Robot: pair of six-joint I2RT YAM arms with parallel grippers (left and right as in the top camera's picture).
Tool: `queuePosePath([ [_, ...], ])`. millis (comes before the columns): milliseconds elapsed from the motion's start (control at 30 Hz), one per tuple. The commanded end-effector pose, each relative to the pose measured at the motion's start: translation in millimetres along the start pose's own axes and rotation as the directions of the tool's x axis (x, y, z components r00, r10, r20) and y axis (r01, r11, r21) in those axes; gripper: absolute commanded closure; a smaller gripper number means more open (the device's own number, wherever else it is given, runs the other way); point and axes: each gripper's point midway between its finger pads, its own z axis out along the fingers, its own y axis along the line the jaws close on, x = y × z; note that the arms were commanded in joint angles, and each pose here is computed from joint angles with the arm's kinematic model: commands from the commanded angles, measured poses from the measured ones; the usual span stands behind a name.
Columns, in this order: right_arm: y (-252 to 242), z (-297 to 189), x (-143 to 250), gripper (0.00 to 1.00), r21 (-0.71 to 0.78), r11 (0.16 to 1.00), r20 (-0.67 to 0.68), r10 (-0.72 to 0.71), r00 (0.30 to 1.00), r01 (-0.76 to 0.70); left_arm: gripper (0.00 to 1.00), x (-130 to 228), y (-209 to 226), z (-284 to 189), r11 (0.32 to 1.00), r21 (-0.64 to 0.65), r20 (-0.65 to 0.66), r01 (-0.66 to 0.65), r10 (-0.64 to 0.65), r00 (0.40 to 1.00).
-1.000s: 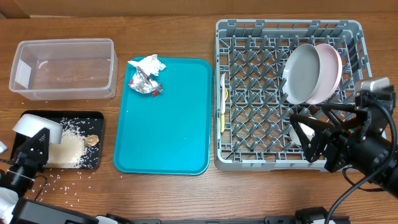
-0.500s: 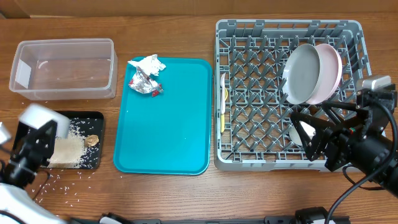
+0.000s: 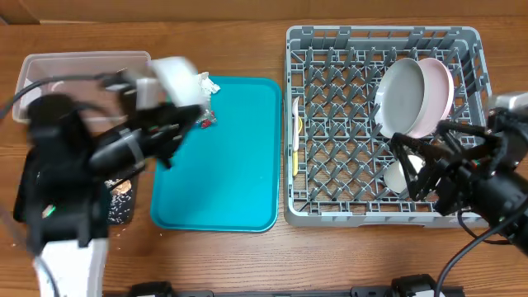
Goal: Sort waste into correct bins and load items into the dishwasher rack
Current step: 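Carry the empty bowl with the left gripper toward the right gripper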
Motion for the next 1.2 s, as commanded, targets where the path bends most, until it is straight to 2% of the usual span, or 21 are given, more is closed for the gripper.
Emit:
queuePosePath([
  [0, -6.6, -32.0, -28.2, 0.00, 0.105, 0.994, 0.137, -0.009, 0.990, -0.006, 0.96, 5.4, -9.8, 53.9, 0.986, 0.128, -0.062, 0.103, -0.096, 0.993],
  [100, 0.5, -51.0, -39.0, 0.00, 0.104, 0.995, 0.190, -0.025, 0.981, 0.005, 0.96, 8.9, 2.1, 94.2, 0.965, 0.191, -0.086, 0.181, -0.167, 0.982],
  [167, 3.8, -58.3, -42.0, 0.00, 0.101, 0.995, 0.206, -0.030, 0.978, 0.009, 0.96, 14.6, 3.4, 124.8, 0.933, 0.293, -0.110, 0.210, -0.185, 0.976],
  [367, 1.8, -57.3, -34.7, 0.00, 0.107, 0.994, 0.177, -0.022, 0.984, 0.003, 0.96, 53.0, -0.2, 205.9, 0.827, 0.493, -0.172, 0.271, -0.213, 0.962],
  [467, 1.4, -57.1, -33.3, 0.00, 0.109, 0.994, 0.172, -0.020, 0.985, 0.002, 0.96, 76.0, 2.6, 237.0, 0.792, 0.526, -0.184, 0.311, -0.251, 0.950],
  [567, 0.5, -56.7, -30.2, 0.00, 0.112, 0.994, 0.160, -0.017, 0.987, -0.001, 0.96, 99.4, 20.3, 258.2, 0.787, 0.488, -0.207, 0.378, -0.317, 0.926],
  [767, -4.3, -56.5, -26.6, 0.00, 0.136, 0.991, 0.147, -0.011, 0.989, -0.009, 0.96, 133.3, 38.3, 275.8, 0.774, 0.490, -0.224, 0.402, -0.334, 0.916],
  [967, -4.7, -55.8, -25.8, 0.00, 0.138, 0.990, 0.142, -0.010, 0.990, -0.010, 0.96, 146.5, 44.1, 280.4, 0.770, 0.482, -0.242, 0.419, -0.342, 0.908],
  [1167, -4.9, -55.6, -25.5, 0.00, 0.138, 0.990, 0.141, -0.009, 0.990, -0.010, 0.96, 106.5, 18.6, 260.3, 0.717, 0.614, -0.141, 0.330, -0.312, 0.940],
])
